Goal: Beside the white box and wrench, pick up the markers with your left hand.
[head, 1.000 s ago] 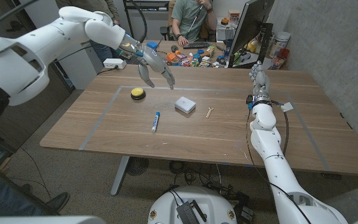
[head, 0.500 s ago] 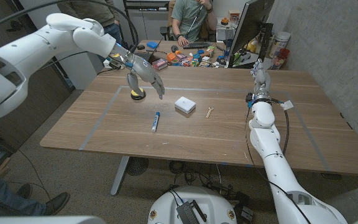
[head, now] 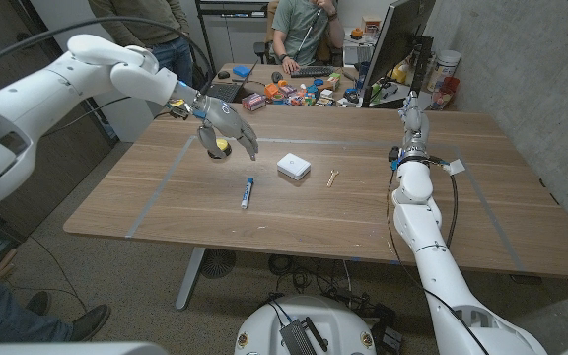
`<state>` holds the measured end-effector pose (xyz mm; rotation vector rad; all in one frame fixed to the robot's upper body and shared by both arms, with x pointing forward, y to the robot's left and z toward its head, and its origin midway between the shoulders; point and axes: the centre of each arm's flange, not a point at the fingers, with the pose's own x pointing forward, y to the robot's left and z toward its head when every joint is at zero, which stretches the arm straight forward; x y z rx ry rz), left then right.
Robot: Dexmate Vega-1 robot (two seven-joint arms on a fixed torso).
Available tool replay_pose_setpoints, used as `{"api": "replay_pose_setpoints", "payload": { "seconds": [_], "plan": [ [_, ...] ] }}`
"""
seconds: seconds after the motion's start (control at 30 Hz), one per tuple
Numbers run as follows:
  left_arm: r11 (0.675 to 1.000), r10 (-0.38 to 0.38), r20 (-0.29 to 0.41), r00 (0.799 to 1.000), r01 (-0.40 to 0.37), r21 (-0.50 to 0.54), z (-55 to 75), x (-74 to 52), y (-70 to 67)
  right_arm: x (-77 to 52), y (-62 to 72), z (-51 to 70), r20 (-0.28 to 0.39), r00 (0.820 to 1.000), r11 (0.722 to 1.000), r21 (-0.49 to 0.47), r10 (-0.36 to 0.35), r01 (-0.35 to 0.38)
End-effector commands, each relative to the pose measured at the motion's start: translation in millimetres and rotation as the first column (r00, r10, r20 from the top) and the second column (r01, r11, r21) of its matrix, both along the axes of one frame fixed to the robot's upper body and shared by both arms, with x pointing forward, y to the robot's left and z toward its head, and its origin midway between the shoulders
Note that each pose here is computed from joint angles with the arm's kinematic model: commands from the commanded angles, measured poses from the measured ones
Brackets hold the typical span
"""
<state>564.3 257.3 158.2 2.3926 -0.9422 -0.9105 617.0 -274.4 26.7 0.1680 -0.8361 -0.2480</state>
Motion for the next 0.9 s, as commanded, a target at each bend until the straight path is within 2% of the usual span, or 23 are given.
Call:
{"api": "replay_pose_setpoints", "payload": {
  "seconds": [0.03, 0.23, 0.5, 0.9],
  "plan": [
    [0.997, -0.007, -0.032, 0.999, 0.004, -0.082, -22.7, 16.3, 0.1, -2.8, -0.8, 5.0, 0.009, 1.0, 1.0, 0.002, -0.021, 0.021],
    [0.996, 0.023, -0.098, 0.995, -0.031, -0.082, -39.6, 25.3, 0.6, -0.6, -2.8, 6.6, 0.005, 1.0, 1.0, 0.01, -0.022, 0.022],
    [0.995, 0.07, -0.191, 0.979, -0.083, -0.063, -59.1, 34.6, 0.6, 2.2, -8.1, 7.4, -0.007, 1.0, 0.999, 0.021, -0.028, 0.028],
    [0.991, 0.125, -0.231, 0.965, -0.131, -0.013, -74.8, 40.0, 7.5, 6.9, -8.9, 6.5, -0.009, 1.0, 0.999, 0.039, -0.03, 0.03]
  ]
}}
